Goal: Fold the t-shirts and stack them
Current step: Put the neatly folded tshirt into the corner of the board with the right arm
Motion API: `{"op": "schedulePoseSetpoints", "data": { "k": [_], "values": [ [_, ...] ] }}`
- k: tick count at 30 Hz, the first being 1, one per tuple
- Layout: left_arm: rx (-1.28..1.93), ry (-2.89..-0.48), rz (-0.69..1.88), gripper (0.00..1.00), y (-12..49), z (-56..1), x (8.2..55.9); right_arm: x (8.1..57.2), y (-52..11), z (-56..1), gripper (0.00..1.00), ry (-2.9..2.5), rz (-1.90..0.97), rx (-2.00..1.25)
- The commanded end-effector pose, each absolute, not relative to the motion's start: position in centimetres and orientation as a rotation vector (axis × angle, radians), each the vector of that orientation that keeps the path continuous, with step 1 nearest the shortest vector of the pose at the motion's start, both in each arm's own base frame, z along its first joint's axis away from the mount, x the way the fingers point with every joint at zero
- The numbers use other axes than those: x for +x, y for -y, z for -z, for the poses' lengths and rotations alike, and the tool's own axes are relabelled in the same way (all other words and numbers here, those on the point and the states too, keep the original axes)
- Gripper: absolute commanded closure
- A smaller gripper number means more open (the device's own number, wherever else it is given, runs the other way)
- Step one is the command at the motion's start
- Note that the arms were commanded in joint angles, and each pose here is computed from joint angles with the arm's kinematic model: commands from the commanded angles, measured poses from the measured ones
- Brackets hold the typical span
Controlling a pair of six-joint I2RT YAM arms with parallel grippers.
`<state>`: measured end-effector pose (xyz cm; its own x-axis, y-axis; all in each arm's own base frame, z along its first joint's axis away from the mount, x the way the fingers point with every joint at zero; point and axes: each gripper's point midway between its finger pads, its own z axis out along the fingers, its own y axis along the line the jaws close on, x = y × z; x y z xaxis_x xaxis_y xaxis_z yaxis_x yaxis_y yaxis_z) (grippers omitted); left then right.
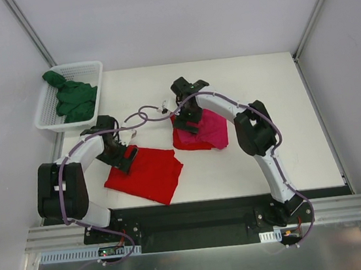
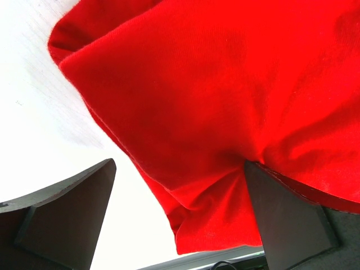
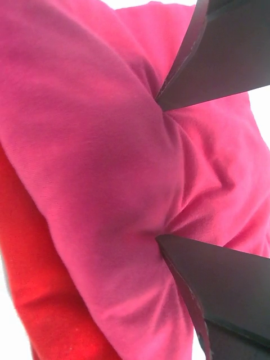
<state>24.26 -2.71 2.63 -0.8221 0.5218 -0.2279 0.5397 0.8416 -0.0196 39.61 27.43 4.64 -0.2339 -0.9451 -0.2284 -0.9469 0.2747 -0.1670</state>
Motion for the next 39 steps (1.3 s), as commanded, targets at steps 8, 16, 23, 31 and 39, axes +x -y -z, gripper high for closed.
{"op": "schedulePoseSetpoints", "data": {
  "k": [8, 16, 23, 31, 39],
  "values": [
    [0.782, -2.835, 0.247, 0.00, 4.5, -3.2, 23.3, 40.9, -29.5, -3.5, 0.04, -2.283, -0.087, -1.693],
    [0.821, -2.836, 0.303, 0.01, 6.4, -3.3, 23.4, 41.9, -31.8, -3.7, 0.04, -2.209, -0.107, -1.679],
    [0.906, -2.834, 0.320, 0.01, 8.1, -3.0, 23.5, 41.7, -34.1, -4.2, 0.04, -2.142, -0.160, -1.696],
    [0.985, -2.830, 0.341, 0.00, 10.1, -3.0, 23.7, 39.9, -36.2, -4.5, 0.04, -2.046, -0.224, -1.812],
    [1.001, -2.828, 0.358, 0.01, 10.6, -3.0, 22.9, 42.5, -33.6, -9.3, 0.04, -2.039, 0.025, -1.663]
  ]
}}
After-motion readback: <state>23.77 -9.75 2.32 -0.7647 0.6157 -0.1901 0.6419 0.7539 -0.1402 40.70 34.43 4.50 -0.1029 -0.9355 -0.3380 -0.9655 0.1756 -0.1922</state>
